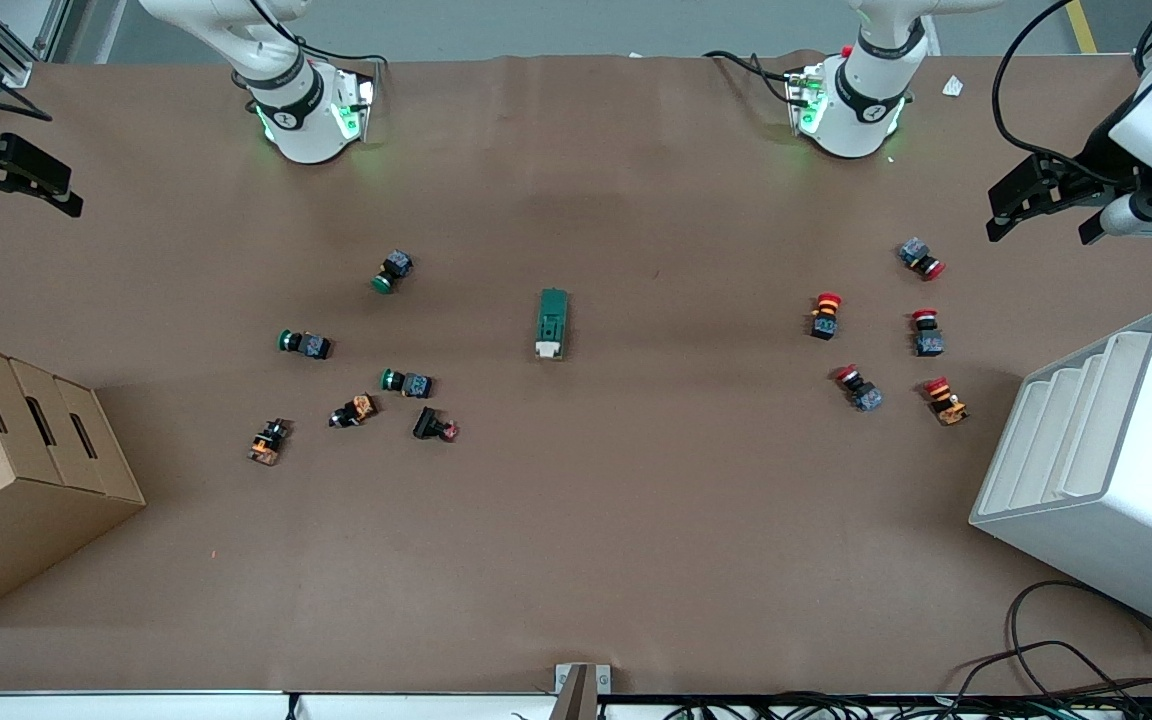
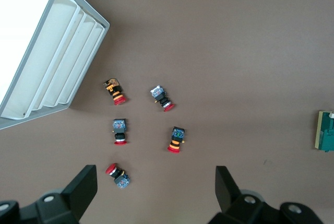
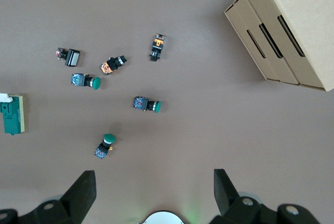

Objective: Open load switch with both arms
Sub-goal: 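Move the left gripper over the green load switch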

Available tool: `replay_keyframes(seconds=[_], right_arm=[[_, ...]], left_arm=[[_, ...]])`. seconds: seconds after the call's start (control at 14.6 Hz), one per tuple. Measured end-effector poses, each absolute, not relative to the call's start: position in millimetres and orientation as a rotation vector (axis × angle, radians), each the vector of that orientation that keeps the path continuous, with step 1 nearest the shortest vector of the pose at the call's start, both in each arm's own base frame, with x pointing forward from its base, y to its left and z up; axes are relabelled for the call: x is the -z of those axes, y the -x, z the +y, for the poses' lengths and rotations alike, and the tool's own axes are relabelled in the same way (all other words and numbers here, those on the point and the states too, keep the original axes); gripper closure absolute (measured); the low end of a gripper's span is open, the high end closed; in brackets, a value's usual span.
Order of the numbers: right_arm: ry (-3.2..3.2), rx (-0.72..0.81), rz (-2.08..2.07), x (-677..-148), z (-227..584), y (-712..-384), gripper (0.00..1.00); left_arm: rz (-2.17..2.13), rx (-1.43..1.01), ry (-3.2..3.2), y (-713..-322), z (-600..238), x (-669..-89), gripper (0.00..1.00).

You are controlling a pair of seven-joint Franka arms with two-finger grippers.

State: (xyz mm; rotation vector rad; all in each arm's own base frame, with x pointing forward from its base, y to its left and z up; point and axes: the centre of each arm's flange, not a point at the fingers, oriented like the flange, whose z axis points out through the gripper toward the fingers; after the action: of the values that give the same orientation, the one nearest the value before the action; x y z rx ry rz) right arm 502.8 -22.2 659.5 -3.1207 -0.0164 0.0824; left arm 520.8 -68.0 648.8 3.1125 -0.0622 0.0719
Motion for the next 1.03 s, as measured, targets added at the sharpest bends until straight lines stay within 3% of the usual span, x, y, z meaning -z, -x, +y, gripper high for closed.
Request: replay_keyframes(seconds=[0.55,1.03], right_arm=[[3.125,-0.034,-0.057,-672.4,-9.2,-501.9,0.0],[3.134,0.041,-0.074,-669.9,-3.1,-515.1,0.0]], left_arm=[[-0.143,-0.062,-3.136,-520.8,-93.6,-642.7,0.0],[-0.189,-0.072,-3.078,-534.4,-256.5,-546.6,0.0]])
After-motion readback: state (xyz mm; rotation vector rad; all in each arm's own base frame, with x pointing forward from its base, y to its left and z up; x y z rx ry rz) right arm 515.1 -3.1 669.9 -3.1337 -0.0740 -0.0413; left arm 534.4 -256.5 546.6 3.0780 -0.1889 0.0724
